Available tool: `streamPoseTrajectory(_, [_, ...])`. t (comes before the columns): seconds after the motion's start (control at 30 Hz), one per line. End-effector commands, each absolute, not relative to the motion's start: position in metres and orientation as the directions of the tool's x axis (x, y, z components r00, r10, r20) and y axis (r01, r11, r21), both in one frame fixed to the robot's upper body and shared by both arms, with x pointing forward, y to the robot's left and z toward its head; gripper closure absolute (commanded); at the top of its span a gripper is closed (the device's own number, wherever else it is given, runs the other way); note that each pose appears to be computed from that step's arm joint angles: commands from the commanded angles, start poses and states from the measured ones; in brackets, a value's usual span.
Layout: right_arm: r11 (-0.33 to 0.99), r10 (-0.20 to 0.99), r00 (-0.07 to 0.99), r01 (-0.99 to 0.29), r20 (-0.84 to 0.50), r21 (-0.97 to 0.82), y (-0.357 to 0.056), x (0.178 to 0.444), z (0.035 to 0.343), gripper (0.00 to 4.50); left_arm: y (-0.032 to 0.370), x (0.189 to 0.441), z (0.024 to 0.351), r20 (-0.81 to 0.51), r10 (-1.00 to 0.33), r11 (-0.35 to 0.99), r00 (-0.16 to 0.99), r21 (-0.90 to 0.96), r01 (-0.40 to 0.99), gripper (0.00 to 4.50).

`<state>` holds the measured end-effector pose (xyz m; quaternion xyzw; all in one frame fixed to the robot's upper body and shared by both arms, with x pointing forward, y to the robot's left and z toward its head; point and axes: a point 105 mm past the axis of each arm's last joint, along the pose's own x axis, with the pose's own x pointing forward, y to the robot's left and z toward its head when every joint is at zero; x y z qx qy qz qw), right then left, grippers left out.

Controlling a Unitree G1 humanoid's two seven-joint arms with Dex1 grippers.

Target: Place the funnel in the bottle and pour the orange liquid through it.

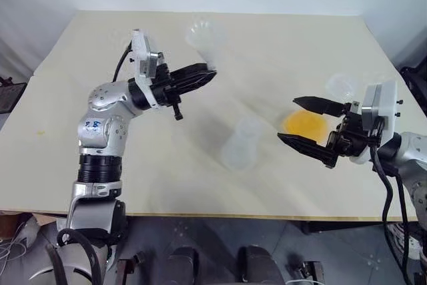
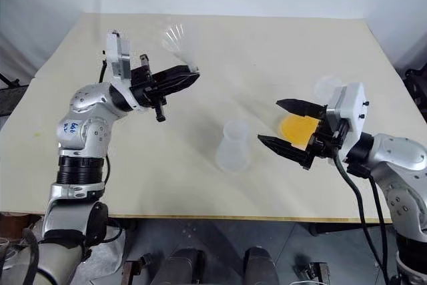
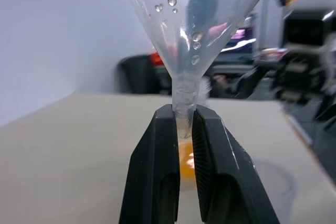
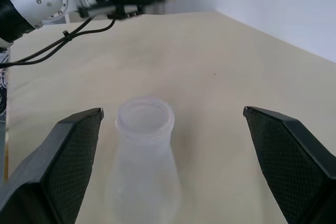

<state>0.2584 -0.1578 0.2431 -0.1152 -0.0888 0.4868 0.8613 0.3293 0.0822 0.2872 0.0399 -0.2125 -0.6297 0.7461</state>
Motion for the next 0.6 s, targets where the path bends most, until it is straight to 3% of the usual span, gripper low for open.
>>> streamPoseTrajectory(0.03, [0.509,0.855,0.512,-0.793,0.089,-0.333,-0.156,0.25,0.253,0.0,0.072,0.312,0.295,0.275,-0.961,0.095,-0.011,0.369,0.925,4.42])
streamPoseTrajectory(0.17, [0.53,0.842,0.53,-0.782,0.097,-0.328,-0.155,0.245,0.25,0.0,0.059,0.299,0.282,0.199,-0.973,-0.043,-0.119,0.348,0.937,4.42])
streamPoseTrajectory(0.6, [0.565,0.819,0.565,-0.762,0.103,-0.315,-0.155,0.237,0.245,0.0,0.034,0.307,0.249,0.066,-0.983,-0.141,-0.169,0.311,0.94,4.42])
